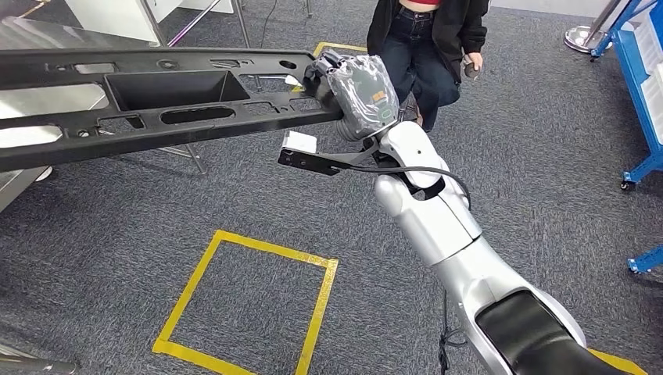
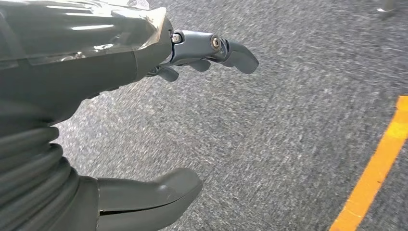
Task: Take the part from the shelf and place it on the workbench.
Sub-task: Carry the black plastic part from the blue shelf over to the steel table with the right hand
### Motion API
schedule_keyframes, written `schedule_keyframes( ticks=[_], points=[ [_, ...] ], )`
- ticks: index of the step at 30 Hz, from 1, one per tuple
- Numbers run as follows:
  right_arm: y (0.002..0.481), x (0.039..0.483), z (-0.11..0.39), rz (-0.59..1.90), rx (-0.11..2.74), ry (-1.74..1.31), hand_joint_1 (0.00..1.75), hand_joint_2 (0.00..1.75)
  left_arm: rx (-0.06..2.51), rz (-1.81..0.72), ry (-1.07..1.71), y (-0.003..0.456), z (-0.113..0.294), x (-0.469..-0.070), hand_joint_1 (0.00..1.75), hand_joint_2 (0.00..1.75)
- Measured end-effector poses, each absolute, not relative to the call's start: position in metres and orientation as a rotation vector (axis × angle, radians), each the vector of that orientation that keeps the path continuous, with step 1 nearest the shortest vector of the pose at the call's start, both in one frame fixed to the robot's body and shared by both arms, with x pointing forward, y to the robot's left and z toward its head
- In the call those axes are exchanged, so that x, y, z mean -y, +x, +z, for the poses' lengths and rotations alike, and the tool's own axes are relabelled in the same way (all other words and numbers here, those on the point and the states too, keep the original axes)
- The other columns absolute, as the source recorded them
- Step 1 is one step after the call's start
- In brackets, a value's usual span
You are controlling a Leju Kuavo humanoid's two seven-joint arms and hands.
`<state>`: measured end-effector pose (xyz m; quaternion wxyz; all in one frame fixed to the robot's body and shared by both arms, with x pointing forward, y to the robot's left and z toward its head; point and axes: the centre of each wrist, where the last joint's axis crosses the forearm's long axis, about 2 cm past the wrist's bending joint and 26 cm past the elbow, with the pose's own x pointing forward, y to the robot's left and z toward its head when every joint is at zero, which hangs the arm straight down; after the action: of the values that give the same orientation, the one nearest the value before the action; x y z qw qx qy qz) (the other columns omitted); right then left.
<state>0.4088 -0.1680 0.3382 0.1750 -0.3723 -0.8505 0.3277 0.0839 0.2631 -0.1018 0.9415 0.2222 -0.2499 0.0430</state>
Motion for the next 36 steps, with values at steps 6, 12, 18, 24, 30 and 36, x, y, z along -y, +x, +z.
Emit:
schedule_keyframes(
  ticks=[6,12,18,24,30,36],
  points=[
    [0.4086,0.1652,0.3394,0.913,2.445,-0.955,1.75,1.75,0.513,0.09,0.463,0.0842,-0.102,-0.2677,0.0,1.75],
    [0.4095,0.1674,0.3391,0.891,2.458,-0.908,1.75,1.75,0.517,0.098,0.456,0.0853,-0.1016,-0.2642,0.0,1.75],
    [0.4102,0.1694,0.337,0.889,2.46,-0.884,1.75,1.75,0.516,0.114,0.455,0.0846,-0.1017,-0.2638,0.0,1.75],
    [0.4105,0.168,0.3375,0.883,2.465,-0.867,1.75,1.75,0.508,0.122,0.46,0.0811,-0.1024,-0.2644,0.0,1.75],
    [0.4104,0.1661,0.3379,0.884,2.468,-0.861,1.75,1.75,0.506,0.121,0.459,0.081,-0.1024,-0.2642,0.0,1.75],
    [0.4112,0.1657,0.3419,0.881,2.476,-0.865,1.75,1.75,0.507,0.116,0.462,0.0826,-0.1022,-0.2657,0.0,1.75]
  ],
)
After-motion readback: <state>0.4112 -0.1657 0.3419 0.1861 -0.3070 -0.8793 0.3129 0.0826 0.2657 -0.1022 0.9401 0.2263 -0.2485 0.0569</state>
